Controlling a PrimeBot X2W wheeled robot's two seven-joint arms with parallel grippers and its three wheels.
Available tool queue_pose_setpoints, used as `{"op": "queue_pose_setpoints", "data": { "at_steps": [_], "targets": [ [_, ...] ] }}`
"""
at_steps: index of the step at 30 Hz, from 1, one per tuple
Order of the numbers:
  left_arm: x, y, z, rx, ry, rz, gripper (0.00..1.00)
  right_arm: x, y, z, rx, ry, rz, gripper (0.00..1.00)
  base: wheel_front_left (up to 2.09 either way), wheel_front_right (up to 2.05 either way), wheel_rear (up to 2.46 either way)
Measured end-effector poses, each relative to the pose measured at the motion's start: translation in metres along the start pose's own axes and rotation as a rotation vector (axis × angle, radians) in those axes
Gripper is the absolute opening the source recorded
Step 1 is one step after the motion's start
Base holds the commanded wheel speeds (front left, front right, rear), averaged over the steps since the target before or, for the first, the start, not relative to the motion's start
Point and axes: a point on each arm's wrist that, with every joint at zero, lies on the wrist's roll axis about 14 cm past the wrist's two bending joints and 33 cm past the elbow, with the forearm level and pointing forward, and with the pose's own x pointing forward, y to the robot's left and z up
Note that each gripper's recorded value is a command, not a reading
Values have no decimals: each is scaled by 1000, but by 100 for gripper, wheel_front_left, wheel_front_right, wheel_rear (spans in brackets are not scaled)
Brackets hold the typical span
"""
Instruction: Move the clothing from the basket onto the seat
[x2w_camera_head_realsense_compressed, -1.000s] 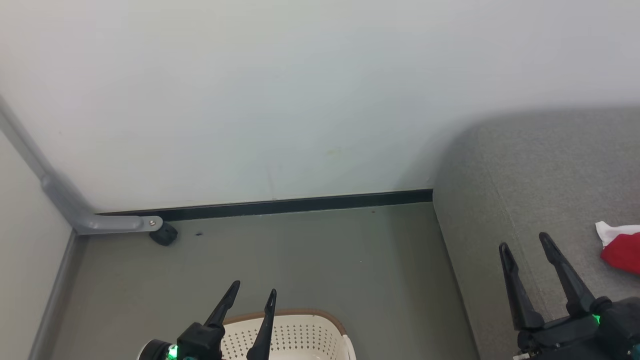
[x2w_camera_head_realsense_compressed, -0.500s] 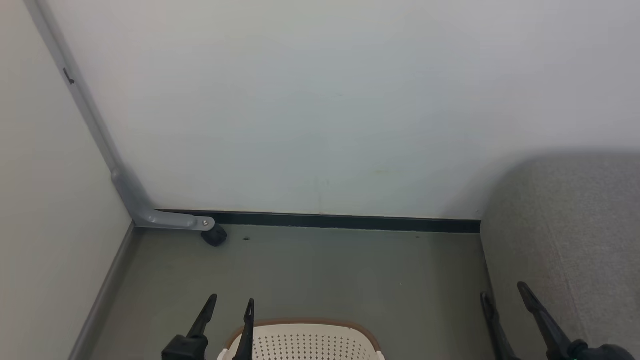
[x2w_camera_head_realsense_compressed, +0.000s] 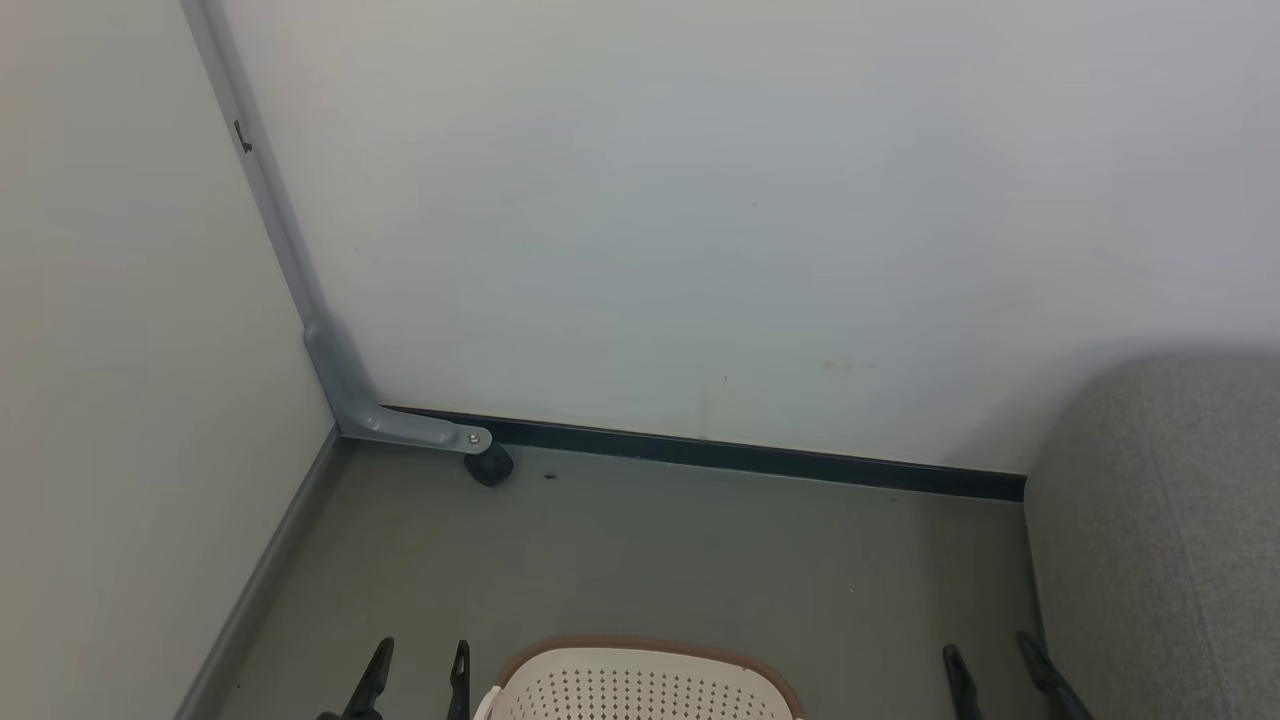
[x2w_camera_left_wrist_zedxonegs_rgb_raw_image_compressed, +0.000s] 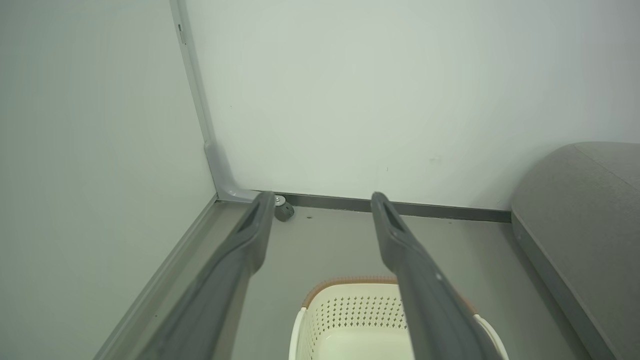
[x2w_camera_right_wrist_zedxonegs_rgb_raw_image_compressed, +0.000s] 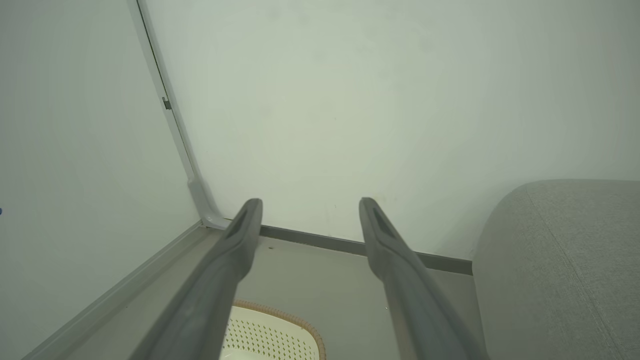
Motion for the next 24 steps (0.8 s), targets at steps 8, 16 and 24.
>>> {"op": "queue_pose_setpoints", "data": {
  "at_steps": [8, 16, 24],
  "targets": [
    [-4, 0, -1, 12, -1, -2, 100, 0, -1, -7, 5, 22, -19, 100, 0, 0, 0],
    [-3, 0, 2, 9, -8, -2, 100, -2, -3, -9, 4, 26, -26, 100, 0, 0, 0],
    [-2, -3, 4, 10, -15, -19, 100, -3, -5, -9, 1, 29, -33, 100, 0, 0, 0]
  ]
}}
